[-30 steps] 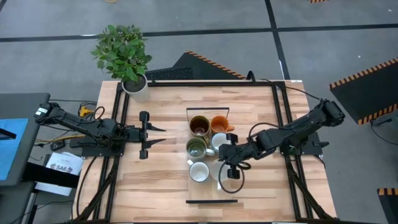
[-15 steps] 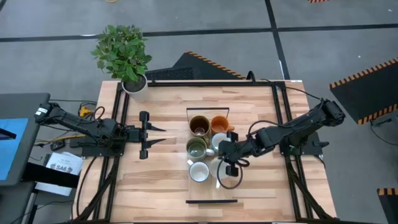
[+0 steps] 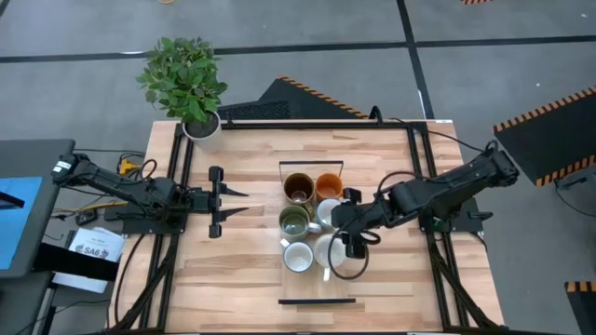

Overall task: Place coffee mugs
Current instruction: Return to Home Position

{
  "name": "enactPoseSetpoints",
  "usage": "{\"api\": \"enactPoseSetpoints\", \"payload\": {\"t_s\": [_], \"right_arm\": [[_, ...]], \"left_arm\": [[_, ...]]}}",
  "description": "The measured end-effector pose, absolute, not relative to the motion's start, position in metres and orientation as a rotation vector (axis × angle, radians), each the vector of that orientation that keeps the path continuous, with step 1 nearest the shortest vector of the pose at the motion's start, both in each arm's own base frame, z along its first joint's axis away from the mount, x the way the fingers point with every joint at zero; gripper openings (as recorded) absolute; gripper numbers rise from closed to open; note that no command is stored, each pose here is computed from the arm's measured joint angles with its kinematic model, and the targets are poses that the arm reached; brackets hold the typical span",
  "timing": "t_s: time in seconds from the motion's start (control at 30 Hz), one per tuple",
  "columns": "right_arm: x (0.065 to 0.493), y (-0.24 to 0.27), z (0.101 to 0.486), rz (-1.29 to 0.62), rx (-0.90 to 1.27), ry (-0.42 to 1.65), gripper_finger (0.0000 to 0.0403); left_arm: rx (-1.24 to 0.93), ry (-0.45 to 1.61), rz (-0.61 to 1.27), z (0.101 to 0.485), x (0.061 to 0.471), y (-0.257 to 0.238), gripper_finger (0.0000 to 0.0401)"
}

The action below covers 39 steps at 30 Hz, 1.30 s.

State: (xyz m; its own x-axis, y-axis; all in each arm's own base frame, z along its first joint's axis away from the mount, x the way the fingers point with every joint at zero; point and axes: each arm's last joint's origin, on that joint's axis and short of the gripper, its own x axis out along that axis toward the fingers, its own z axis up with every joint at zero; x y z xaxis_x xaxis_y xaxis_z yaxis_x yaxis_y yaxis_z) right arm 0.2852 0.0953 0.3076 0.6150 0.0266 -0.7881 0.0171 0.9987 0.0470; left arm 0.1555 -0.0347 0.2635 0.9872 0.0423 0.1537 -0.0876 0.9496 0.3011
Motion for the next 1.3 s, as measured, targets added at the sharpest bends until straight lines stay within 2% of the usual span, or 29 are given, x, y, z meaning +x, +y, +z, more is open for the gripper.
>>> {"api": "enactPoseSetpoints", "payload": {"t_s": [0.13,0.27,0.47,0.6,0.7,0.9,1.07,1.17,1.3], "right_arm": [[0.271,0.091,0.31,-0.054,-0.018,0.946,0.0241],[0.25,0.082,0.306,-0.227,-0.105,0.985,0.0236],[0.204,0.062,0.304,-0.329,-0.015,0.882,0.0225],[0.17,0.047,0.289,-0.355,0.09,0.758,0.0223],[0.157,0.04,0.275,-0.334,0.135,0.577,0.0223],[0.151,0.03,0.254,-0.239,0.064,0.2,0.0223],[0.153,0.022,0.25,-0.221,0.032,0.087,0.0223],[0.155,0.019,0.25,-0.221,0.02,0.082,0.0223],[0.158,0.016,0.247,-0.242,0.018,0.102,0.0223]], "left_arm": [[0.31,-0.133,0.081,0.262,0.156,-0.034,0.0137],[0.303,-0.112,0.1,0.261,0.156,-0.034,0.0137],[0.302,-0.111,0.1,0.261,0.155,-0.033,0.0137],[0.273,-0.104,0.115,0.261,0.152,-0.032,0.0137],[0.261,-0.122,0.126,0.264,0.149,-0.031,0.0137],[0.282,-0.095,0.156,0.263,0.145,-0.024,0.0137],[0.288,-0.031,0.138,0.257,0.142,-0.012,0.0135],[0.249,-0.052,0.167,0.249,0.141,-0.003,0.0119],[0.216,-0.073,0.22,0.229,0.133,0.007,0.006]]}}
